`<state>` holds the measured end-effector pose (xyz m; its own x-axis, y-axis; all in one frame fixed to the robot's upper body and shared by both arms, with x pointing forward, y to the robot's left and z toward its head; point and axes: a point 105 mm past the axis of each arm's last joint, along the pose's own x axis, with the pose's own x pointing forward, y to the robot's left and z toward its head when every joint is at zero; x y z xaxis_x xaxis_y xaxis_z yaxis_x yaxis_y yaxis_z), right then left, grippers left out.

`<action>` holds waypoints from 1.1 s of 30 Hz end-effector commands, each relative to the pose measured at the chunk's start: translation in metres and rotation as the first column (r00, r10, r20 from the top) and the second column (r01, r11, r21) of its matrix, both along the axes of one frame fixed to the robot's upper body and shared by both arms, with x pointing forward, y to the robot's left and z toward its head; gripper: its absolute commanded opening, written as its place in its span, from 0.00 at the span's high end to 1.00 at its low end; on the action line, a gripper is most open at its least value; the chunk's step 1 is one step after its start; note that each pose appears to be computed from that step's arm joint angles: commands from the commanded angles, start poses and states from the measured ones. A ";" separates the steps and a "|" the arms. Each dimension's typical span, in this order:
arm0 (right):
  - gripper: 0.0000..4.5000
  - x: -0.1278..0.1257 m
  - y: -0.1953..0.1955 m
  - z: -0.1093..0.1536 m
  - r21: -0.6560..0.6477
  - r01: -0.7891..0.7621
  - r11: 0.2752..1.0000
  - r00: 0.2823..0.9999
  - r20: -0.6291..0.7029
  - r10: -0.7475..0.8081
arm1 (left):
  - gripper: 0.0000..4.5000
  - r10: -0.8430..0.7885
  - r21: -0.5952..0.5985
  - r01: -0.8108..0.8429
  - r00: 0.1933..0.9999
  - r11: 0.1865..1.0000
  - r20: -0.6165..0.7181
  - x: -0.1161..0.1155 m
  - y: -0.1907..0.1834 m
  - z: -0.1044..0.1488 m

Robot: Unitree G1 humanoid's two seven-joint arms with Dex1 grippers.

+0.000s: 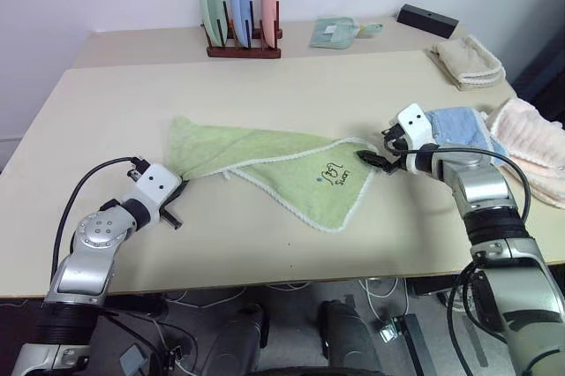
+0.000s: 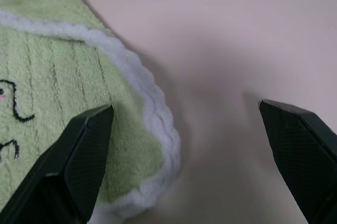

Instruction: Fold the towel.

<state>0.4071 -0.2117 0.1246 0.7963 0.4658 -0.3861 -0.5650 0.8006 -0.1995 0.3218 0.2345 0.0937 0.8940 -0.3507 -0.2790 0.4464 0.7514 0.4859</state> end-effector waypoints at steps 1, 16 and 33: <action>0.19 0.005 0.009 0.014 0.032 -0.048 0.998 0.999 0.024 0.047 | 1.00 0.023 -0.008 -0.022 0.998 1.000 0.052 -0.002 0.005 0.014; 0.97 0.021 0.017 0.087 -0.148 -0.096 0.984 0.938 0.317 0.139 | 1.00 0.103 -0.100 -0.087 0.981 0.991 0.162 0.032 0.025 0.062; 0.97 -0.011 0.046 0.185 -0.330 -0.273 0.904 0.701 0.575 0.422 | 1.00 0.069 -0.051 -0.050 0.870 0.997 0.488 0.033 0.057 0.184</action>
